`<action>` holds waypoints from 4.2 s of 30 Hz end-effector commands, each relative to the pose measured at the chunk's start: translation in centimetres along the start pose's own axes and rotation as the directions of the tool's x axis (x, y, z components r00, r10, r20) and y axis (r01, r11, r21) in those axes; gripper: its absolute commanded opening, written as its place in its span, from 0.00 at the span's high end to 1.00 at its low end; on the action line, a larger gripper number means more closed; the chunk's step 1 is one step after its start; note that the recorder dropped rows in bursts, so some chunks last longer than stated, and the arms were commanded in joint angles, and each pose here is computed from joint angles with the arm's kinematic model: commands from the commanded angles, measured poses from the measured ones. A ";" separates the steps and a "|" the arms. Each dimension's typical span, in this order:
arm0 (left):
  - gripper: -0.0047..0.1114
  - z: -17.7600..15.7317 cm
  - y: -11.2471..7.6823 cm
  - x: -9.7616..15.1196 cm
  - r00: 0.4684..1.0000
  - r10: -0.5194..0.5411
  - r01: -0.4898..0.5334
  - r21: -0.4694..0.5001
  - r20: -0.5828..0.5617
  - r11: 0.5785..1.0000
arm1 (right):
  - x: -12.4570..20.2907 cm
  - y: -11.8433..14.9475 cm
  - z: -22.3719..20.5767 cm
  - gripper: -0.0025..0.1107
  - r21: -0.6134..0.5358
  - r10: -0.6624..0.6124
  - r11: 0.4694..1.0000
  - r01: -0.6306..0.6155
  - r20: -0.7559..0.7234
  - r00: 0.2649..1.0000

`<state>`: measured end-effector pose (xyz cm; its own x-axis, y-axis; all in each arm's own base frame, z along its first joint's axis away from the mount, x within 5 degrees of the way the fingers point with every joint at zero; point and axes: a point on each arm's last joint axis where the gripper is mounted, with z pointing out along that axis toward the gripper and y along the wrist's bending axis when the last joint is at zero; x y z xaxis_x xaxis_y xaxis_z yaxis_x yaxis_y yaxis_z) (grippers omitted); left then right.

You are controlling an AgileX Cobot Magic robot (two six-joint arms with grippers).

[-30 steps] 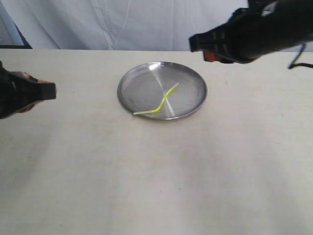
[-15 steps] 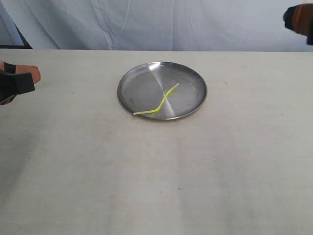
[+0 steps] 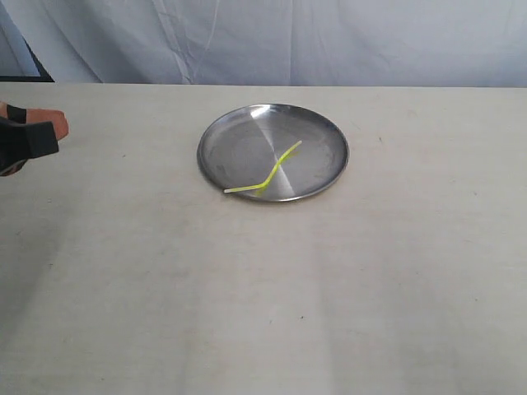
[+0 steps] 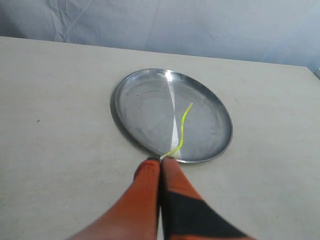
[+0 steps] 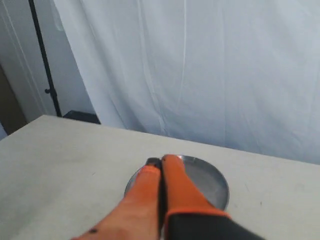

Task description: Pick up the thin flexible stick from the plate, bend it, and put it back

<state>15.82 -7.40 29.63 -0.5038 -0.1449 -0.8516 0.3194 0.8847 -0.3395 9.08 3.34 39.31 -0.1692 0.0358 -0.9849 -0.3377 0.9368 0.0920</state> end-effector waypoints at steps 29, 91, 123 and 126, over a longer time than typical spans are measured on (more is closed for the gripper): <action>0.96 -0.1 0.0 -0.1 1.000 0.009 -0.009 0.000 0.017 1.000 | 19.6 -3.5 -0.6 0.99 0.267 -0.056 0.961 0.073 -0.068 0.996; 0.96 -7.0 6.6 13.7 0.933 0.304 -0.212 -0.391 0.191 0.896 | 21.0 -3.5 -1.4 0.99 0.296 0.030 0.955 -0.013 -0.052 0.998; 0.96 -7.4 6.5 12.6 0.857 0.449 -0.303 -0.457 0.253 0.836 | 21.0 -3.5 -1.4 0.99 0.296 0.030 0.955 -0.013 -0.052 0.998; 0.96 -7.4 6.5 12.6 0.857 0.449 -0.303 -0.457 0.253 0.836 | 21.0 -3.5 -1.4 0.99 0.296 0.030 0.955 -0.013 -0.052 0.998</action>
<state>5.64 -0.22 19.66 -0.0970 0.1663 -0.9813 0.0591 0.9852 0.1612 5.45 0.43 18.48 -0.2391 0.0489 -0.9698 -0.0509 0.9967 0.0628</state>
